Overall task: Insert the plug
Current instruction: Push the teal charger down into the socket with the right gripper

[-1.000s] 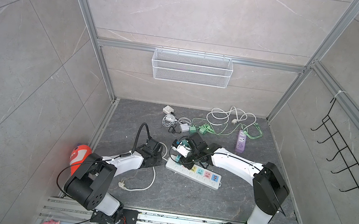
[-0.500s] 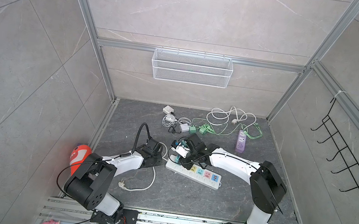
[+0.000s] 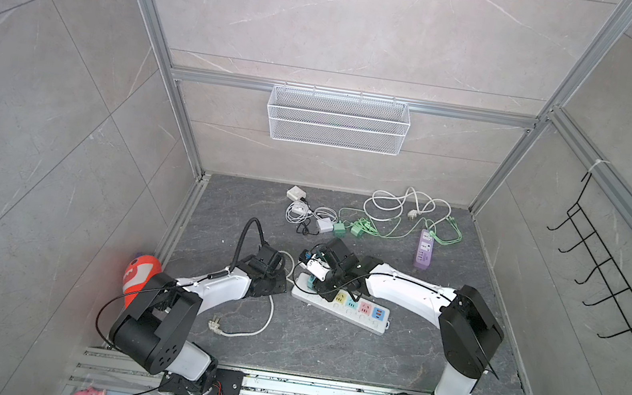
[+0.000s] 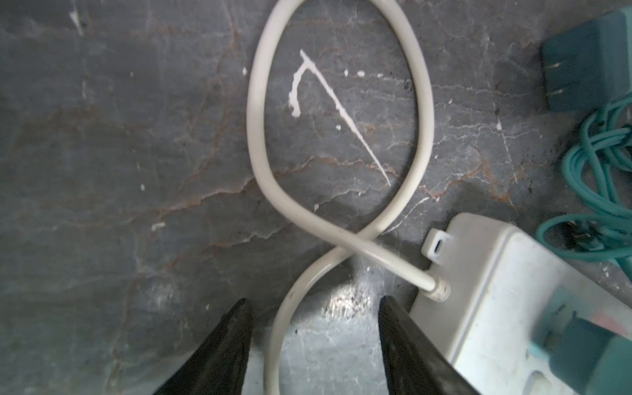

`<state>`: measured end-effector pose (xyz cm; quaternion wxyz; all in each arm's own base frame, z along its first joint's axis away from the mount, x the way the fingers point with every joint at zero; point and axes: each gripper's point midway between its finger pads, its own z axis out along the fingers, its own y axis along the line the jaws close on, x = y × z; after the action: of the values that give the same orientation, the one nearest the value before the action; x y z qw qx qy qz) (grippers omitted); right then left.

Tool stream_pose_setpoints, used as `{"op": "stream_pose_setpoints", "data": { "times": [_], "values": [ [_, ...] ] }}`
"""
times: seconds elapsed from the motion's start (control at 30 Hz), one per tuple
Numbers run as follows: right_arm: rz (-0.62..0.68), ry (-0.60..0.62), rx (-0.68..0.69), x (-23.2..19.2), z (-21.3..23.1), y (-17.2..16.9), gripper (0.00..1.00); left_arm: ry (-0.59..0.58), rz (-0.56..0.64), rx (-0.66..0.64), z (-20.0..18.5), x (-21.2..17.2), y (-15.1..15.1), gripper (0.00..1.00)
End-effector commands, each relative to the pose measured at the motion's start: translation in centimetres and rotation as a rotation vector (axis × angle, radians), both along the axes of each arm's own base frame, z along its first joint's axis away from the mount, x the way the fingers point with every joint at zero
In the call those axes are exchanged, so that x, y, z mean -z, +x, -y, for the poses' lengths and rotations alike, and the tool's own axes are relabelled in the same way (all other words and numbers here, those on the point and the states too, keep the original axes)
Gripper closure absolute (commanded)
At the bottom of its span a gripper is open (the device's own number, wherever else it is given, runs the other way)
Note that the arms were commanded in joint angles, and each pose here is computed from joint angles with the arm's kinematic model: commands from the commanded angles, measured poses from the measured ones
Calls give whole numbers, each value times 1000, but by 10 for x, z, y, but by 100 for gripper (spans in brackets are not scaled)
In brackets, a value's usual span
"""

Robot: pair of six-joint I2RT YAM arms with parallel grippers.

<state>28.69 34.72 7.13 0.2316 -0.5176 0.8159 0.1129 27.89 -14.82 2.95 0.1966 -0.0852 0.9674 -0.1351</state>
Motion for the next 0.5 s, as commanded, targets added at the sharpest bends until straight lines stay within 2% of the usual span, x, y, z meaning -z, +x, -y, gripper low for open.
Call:
{"op": "stream_pose_setpoints", "data": {
  "times": [0.0,0.23,0.37,0.47],
  "values": [
    [-147,-141,27,52,26,-35,82,-38,17,38,1,-21,-11,31],
    [-184,-133,37,63,26,-40,81,-92,145,84,4,-74,-12,23],
    [-228,-131,17,66,16,-41,81,-27,190,48,-14,-85,-14,18],
    [-252,-91,-2,64,-1,-46,80,63,172,-22,-38,-79,-17,15]
  ]
}}
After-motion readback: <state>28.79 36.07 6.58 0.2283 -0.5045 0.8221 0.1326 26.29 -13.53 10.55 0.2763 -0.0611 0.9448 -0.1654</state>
